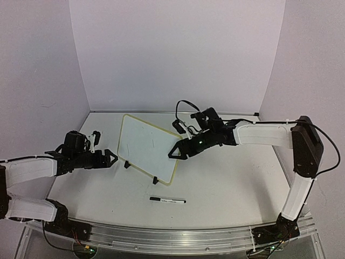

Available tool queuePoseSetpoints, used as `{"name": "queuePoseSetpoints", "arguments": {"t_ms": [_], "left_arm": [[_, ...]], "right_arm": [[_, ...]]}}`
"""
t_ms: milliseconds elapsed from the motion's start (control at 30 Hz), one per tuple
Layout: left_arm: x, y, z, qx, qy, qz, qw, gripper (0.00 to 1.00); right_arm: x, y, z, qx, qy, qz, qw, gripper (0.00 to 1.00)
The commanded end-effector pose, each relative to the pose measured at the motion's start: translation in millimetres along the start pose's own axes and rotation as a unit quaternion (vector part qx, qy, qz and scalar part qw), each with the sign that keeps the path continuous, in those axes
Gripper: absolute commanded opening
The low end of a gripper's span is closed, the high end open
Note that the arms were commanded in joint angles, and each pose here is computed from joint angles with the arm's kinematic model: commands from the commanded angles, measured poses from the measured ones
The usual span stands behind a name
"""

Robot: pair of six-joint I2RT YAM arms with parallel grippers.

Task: Write a sentence on the whiteboard
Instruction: Move the whiteboard to the center of the board.

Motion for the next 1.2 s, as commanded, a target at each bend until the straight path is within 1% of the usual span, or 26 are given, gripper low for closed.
{"name": "queuePoseSetpoints", "arguments": {"t_ms": [0,133,267,367,500,533,633,800,900,1000,1167], "left_arm": [[-11.0,11.1,-16.0,-0.058,-0.062,-0.032,0.996,0.94],[-25.6,6.1,-11.0,-0.073,-0.054,-0.021,0.996,0.93],[-39.3,6.5,-11.6,-0.086,-0.051,-0.011,0.995,0.9],[-50.9,3.4,-17.1,-0.102,-0.045,0.002,0.994,0.84],[-68.1,-1.8,-17.5,-0.103,-0.04,0.014,0.994,0.67],[-71.5,-2.8,-17.9,-0.107,-0.033,0.016,0.994,0.65],[-74.7,-2.4,-21.2,-0.122,-0.022,0.005,0.992,0.64],[-85.2,-2.3,-23.6,-0.133,-0.006,0.004,0.991,0.6],[-91.3,-4.7,-26.5,-0.144,0.004,-0.001,0.99,0.53],[-94.1,-6.1,-25.5,-0.149,0.024,-0.01,0.988,0.41],[-90.9,-13.0,-27.2,-0.161,0.055,-0.033,0.985,0.17]], "right_arm": [[36.3,18.7,9.5,0.015,-0.046,-0.065,0.997,0.79],[58.9,18.1,17.1,0.012,-0.058,-0.104,0.993,0.87],[78.1,11.0,17.9,0.004,-0.09,-0.124,0.988,0.89],[94.4,3.8,17.1,-0.004,-0.121,-0.144,0.982,0.91],[118.0,-1.8,19.2,-0.007,-0.15,-0.177,0.973,0.93],[121.6,-4.2,19.1,-0.009,-0.154,-0.181,0.971,0.94],[133.9,-7.2,20.3,-0.011,-0.163,-0.195,0.967,0.95],[141.3,-11.7,21.1,-0.015,-0.166,-0.204,0.965,0.95],[141.8,-13.2,20.7,-0.017,-0.166,-0.204,0.965,0.95],[143.0,-14.3,20.7,-0.019,-0.168,-0.206,0.964,0.95],[144.6,-18.3,19.5,-0.023,-0.174,-0.207,0.963,0.95]]}}
Point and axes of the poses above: each gripper's point midway between its finger pads, its own x axis back along the fingers, its own z axis along the line the jaws close on, y = z × x, the point moved 6 cm from there along x, back along the fingers, and after that the axes turned 6 degrees about x, right-handed, at the moved point
